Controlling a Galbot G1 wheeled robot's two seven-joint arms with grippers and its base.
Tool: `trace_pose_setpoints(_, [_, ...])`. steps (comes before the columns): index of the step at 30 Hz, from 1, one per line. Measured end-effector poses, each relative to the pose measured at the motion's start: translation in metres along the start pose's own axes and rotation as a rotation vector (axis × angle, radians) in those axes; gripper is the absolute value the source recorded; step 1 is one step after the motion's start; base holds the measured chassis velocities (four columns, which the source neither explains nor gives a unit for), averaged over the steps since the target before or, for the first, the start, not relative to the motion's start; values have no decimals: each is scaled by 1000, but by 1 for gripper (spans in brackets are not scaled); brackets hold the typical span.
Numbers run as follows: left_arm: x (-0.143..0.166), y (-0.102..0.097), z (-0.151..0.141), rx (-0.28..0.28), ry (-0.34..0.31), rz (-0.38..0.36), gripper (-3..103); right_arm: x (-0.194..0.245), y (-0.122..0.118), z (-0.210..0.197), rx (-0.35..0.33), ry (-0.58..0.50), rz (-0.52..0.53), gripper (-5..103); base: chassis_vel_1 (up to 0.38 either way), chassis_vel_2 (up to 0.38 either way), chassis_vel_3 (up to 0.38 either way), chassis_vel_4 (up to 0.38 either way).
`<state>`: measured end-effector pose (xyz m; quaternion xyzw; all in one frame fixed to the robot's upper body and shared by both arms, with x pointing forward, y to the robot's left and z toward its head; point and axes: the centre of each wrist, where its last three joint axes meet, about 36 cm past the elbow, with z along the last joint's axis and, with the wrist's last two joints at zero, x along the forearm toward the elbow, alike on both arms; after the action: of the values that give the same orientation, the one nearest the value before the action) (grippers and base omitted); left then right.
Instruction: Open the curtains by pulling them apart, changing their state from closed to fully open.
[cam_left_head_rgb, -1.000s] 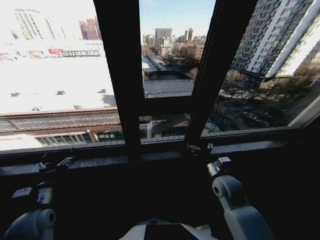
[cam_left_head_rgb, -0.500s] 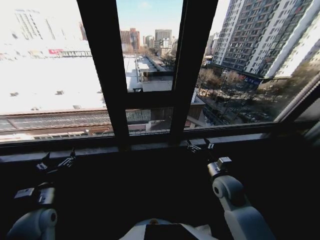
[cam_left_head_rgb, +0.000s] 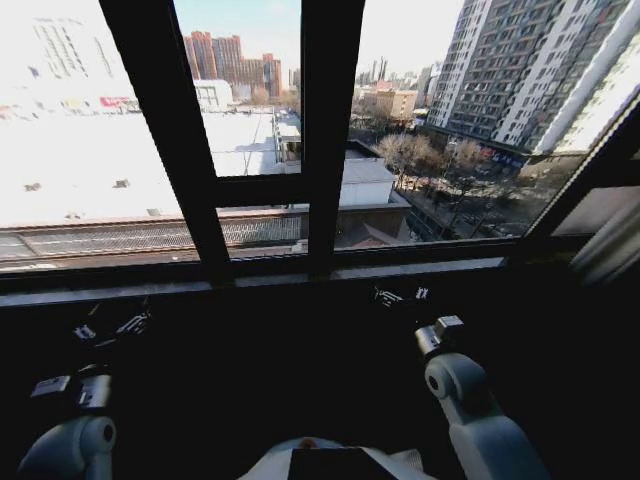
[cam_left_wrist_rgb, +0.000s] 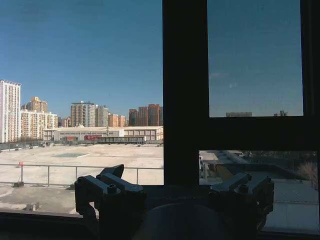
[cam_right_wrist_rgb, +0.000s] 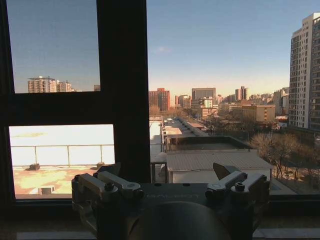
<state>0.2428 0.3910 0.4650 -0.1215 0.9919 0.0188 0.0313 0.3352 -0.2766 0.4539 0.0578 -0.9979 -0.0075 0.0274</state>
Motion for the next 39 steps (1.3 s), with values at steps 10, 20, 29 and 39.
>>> trace_pose_setpoints(10, [0, 1, 5, 0, 1, -2, 100, -1, 1, 2, 6, 3, -3, 100, 28, -373, -49, 368])
trace_pose_setpoints(20, [-2, 0, 8, 4, 3, -2, 100, -1, 1, 3, 14, 3, -6, 100, 11, -374, -12, 368])
trace_pose_setpoints(29, [-3, 2, 9, -2, -5, -3, 100, -2, -1, 7, 34, -10, -11, 100, 130, -327, -125, 336])
trace_pose_setpoints(39, [-3, 2, 10, 0, -6, -4, 100, -5, -4, 13, 46, -36, 5, 100, 309, -281, -327, 270])
